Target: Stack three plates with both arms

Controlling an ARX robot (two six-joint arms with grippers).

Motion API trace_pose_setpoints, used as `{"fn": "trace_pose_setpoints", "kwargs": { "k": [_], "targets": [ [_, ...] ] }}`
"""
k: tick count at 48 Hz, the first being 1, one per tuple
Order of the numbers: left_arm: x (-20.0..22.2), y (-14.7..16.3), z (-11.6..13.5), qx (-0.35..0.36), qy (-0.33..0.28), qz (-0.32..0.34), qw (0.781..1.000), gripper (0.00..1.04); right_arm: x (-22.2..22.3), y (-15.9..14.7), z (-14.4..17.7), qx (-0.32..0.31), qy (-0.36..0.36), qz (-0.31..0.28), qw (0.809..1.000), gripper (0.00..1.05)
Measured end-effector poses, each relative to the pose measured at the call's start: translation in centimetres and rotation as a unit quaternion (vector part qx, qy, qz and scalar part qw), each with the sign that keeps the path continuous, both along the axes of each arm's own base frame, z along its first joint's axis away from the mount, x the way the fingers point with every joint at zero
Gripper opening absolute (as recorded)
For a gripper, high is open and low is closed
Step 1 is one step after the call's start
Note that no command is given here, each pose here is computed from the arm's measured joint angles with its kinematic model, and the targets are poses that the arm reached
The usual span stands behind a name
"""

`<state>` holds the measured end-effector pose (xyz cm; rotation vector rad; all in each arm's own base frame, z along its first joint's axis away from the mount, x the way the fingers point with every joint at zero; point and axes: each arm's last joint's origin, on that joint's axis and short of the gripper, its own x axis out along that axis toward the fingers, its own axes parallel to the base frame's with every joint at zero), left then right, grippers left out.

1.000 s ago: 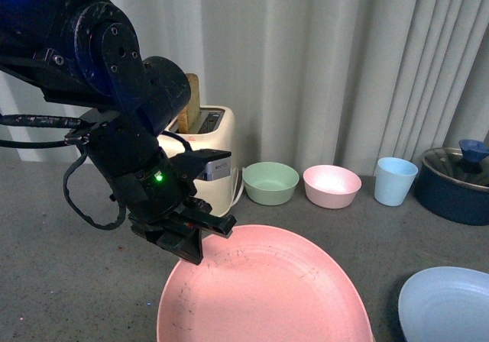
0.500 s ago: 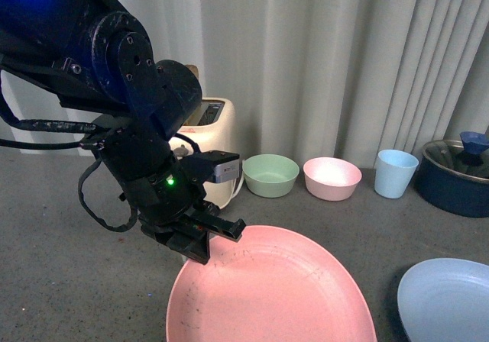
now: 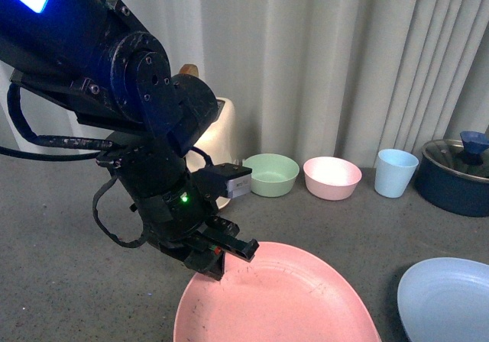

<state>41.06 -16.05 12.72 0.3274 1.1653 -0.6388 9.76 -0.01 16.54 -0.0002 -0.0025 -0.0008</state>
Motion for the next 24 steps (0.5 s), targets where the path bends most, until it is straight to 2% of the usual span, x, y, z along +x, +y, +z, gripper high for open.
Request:
{"fn": "trace_pose_setpoints", "kwargs": {
  "k": [10,16,18,21,24],
  "targets": [
    [0.1,0.3,0.2,-0.003,0.0,0.003,1.0,0.58,0.0,0.0,0.0,0.0,0.0,0.0,1.0,0.97],
    [0.4,1.0,1.6,-0.015,-0.015,0.009,1.0,0.77,0.0,0.0,0.0,0.0,0.0,0.0,1.0,0.97],
    [0.6,1.4,2.9,-0.025,-0.039,0.013,0.999,0.86,0.0,0.0,0.0,0.0,0.0,0.0,1.0,0.97],
    [1.1,2.2,6.1,-0.044,-0.111,0.023,0.993,0.99,0.0,0.0,0.0,0.0,0.0,0.0,1.0,0.97],
    [1.0,3.1,9.2,-0.053,-0.181,0.036,0.981,0.97,0.0,0.0,0.0,0.0,0.0,0.0,1.0,0.97]
  ]
}}
